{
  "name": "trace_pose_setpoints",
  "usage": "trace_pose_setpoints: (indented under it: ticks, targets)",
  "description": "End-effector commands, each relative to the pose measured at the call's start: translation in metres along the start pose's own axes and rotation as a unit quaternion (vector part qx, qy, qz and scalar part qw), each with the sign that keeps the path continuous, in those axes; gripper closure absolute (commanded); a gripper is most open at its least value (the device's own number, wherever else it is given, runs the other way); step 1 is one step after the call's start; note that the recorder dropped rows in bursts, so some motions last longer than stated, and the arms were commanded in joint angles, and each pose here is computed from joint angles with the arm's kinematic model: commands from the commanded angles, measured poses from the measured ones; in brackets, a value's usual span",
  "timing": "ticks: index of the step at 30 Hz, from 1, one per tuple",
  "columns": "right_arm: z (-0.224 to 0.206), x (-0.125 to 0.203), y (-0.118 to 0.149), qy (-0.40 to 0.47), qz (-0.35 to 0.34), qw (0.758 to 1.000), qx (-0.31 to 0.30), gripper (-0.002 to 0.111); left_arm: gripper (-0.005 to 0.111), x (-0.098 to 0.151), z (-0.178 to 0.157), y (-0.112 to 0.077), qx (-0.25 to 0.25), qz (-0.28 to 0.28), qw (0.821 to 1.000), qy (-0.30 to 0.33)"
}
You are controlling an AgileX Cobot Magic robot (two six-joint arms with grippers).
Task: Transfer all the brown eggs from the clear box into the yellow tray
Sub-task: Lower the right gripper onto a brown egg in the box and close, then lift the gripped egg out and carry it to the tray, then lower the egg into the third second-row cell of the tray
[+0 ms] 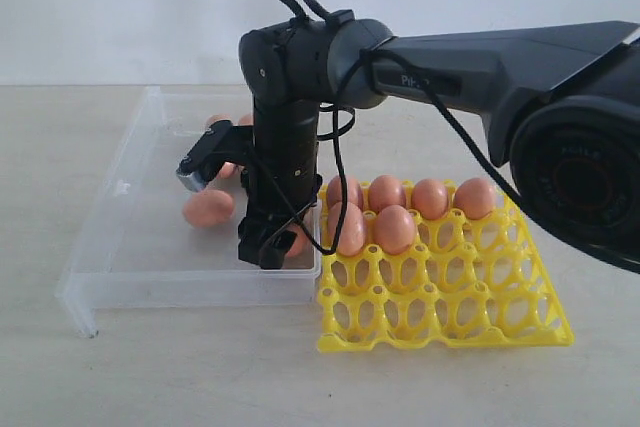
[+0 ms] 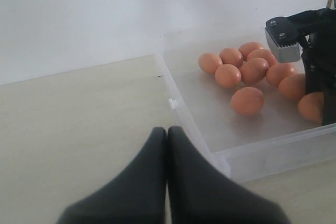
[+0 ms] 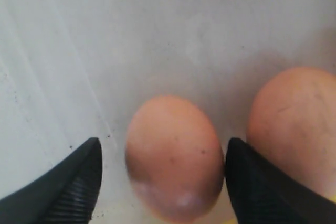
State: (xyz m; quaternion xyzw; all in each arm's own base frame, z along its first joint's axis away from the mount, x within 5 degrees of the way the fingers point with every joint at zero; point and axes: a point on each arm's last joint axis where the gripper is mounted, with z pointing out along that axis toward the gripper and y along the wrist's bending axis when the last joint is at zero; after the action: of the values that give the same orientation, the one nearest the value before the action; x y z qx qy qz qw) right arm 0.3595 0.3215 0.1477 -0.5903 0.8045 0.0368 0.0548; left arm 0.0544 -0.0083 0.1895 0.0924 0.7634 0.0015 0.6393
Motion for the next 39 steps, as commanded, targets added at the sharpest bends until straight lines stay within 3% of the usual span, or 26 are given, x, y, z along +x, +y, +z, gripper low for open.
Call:
trace_pose_setpoints:
  ticks: [1, 4, 7, 12, 19, 23, 26, 28, 33, 35, 39]
  targets:
    - [0.008, 0.002, -0.008, 0.001, -0.003, 1.0, 0.024, 0.053, 0.111, -0.001, 0.0, 0.0, -0.001, -0.008, 1.0, -0.008]
    - [0.008, 0.001, -0.01, -0.008, -0.006, 0.999, 0.036, 0.075, 0.111, -0.001, 0.0, 0.0, -0.001, -0.008, 1.0, -0.008]
    - [0.008, 0.002, -0.012, 0.0, -0.012, 0.999, 0.044, 0.107, 0.111, -0.001, 0.0, 0.0, -0.001, -0.008, 1.0, -0.008]
    - [-0.002, 0.002, -0.012, -0.007, 0.013, 0.999, 0.048, 0.108, 0.111, -0.001, 0.0, 0.0, -0.001, -0.008, 1.0, -0.008]
    - [-0.096, -0.004, -0.001, -0.144, 0.177, 0.972, 0.061, 0.108, 0.111, -0.001, 0.0, 0.0, -0.001, -0.008, 1.0, -0.008]
    - [-0.13, 0.008, 0.029, -0.316, 0.188, 0.926, 0.087, 0.109, 0.111, -0.001, 0.0, 0.0, -0.001, -0.008, 1.0, -0.008]
    - [-0.121, 0.053, 0.067, -0.438, 0.178, 0.871, 0.138, 0.109, 0.111, -0.001, 0.0, 0.0, -0.001, -0.008, 1.0, -0.008]
    - [-0.112, 0.081, 0.077, -0.492, 0.184, 0.835, 0.167, 0.109, 0.111, -0.001, 0.0, 0.0, -0.001, -0.008, 1.0, -0.008]
    - [-0.091, 0.144, 0.071, -0.539, 0.33, 0.743, 0.222, 0.109, 0.111, -0.001, 0.0, 0.0, -0.001, -0.008, 1.0, -0.008]
    - [-0.079, 0.162, 0.068, -0.52, 0.378, 0.731, 0.23, 0.109, 0.111, -0.001, 0.0, 0.0, -0.001, -0.008, 1.0, -0.008]
    - [-0.069, 0.18, 0.063, -0.493, 0.397, 0.735, 0.243, 0.109, 0.111, -0.001, 0.0, 0.0, -0.001, -0.008, 1.0, -0.008]
